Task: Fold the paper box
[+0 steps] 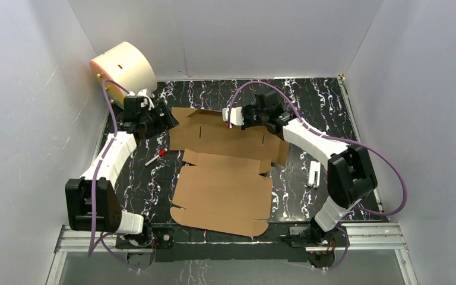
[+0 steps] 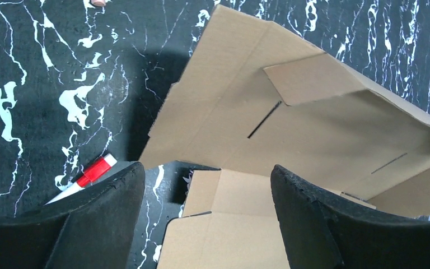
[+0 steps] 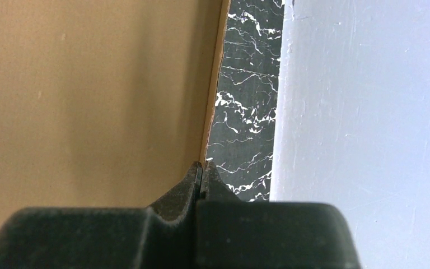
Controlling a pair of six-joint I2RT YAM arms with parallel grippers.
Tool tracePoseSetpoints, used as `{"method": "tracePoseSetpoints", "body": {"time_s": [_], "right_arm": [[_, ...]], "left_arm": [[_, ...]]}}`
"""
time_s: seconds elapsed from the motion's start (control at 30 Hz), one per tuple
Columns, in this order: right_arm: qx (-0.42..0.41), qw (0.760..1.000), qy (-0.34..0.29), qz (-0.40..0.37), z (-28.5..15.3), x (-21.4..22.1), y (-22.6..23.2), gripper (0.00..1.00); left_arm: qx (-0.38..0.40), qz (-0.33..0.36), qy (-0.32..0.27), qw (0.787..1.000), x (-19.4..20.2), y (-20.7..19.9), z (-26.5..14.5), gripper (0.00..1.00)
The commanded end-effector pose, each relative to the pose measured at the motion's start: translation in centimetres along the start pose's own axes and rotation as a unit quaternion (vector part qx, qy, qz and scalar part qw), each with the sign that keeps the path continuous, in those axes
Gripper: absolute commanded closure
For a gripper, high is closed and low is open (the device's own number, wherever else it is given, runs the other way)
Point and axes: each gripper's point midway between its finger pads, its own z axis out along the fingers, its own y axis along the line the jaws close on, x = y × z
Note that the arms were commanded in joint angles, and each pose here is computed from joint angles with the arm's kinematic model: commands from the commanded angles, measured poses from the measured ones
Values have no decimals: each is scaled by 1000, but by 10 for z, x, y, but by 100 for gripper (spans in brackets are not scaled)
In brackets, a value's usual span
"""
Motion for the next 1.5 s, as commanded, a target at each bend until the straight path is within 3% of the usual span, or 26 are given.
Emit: {"method": "tracePoseSetpoints", "body": {"time_s": [0.0,0.37,0.67,0.9,1.07,1.33,1.47], "right_arm": [[54,996,-22,-60,-17,-21,-34,100],[94,989,-23,-108,-28,-30,-50,100],[97,987,-24,-125,-27,-42,-42,100],[104,985,-20,-137,-31,-47,-37,100],[108,984,-23,-143,-37,-52,-37,100],[113,982,-29,-148,-38,-58,-36,100],[115,981,-28,-153,-37,-58,-36,100]], "left_arm": [[45,-19,-2,999,-13,-19,-2,21],[58,-79,48,994,60,-4,-10,25],[44,-91,49,994,97,-12,16,31],[4,-87,17,996,103,-8,42,37],[-46,-85,-30,995,97,13,34,37],[-35,-98,-5,995,116,14,51,38],[6,-92,4,996,118,-5,56,49]]}}
